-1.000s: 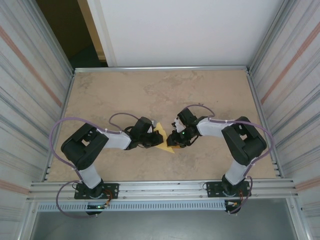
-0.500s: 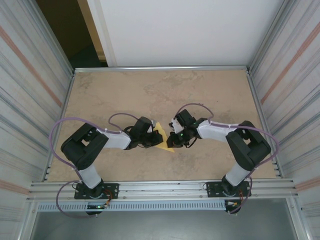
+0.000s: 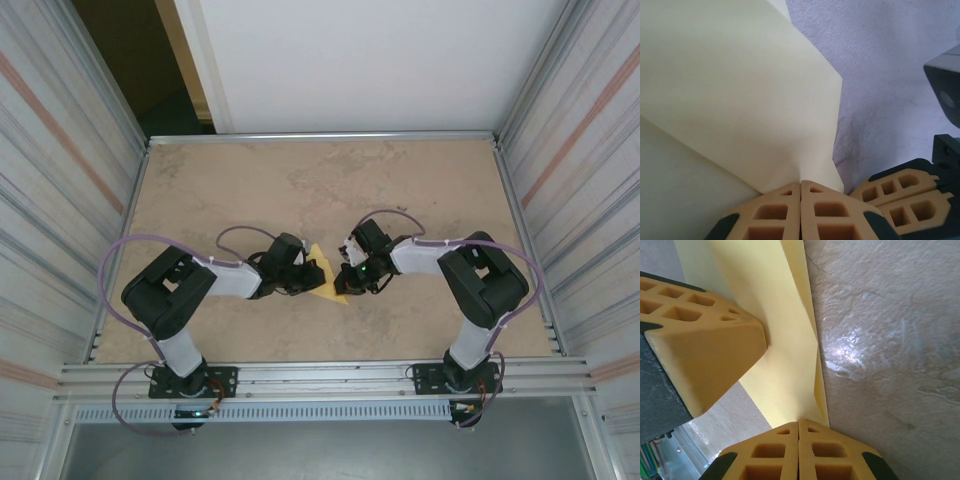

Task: Fold a paper plane with a square sheet of paper (pick it up from the middle)
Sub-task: Fourth fold the wing at the center of the table.

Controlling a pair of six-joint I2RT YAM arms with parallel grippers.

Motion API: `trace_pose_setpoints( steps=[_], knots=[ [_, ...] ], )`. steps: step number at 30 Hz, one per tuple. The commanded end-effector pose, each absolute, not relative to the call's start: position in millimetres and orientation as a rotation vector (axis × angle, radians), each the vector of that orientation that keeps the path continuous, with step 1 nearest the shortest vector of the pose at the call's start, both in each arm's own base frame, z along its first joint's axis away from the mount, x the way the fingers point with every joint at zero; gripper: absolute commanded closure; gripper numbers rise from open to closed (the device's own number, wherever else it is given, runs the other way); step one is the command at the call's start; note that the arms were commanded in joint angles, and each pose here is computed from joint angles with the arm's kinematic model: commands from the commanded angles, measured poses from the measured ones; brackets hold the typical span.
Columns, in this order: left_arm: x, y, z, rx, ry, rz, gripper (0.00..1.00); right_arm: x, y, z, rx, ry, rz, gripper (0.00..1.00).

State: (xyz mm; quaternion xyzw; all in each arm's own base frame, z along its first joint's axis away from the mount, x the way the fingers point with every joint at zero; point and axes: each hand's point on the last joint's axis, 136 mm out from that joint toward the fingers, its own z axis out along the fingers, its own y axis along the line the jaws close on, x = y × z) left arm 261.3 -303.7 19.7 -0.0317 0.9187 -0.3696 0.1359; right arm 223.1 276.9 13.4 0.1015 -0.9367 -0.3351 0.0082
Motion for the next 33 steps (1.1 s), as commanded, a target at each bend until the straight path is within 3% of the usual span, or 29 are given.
trace_pose_setpoints(
  steps=[1,6,14,22,33],
  knots=[
    [257.6,-280.0,-2.9,-0.168,2.736,-0.929,0.91,213.3,266.4,-3.2,0.293,-2.899,-0.990,0.92],
    [261.6,-281.2,9.5,-0.146,2.701,-0.960,0.91,211.1,261.8,-11.1,0.270,-2.892,-0.951,0.93],
    [272.7,-311.0,74.4,0.034,2.516,-1.145,0.90,208.4,256.9,-18.8,0.242,-2.888,-0.893,0.95],
    [273.7,-336.2,51.9,0.073,2.594,-1.156,0.91,207.8,254.8,-24.3,0.204,-2.880,-0.863,0.97],
    [277.9,-301.8,6.2,-0.122,2.666,-0.970,0.91,201.1,243.6,-36.5,0.105,-2.874,-0.766,0.97]
  ],
)
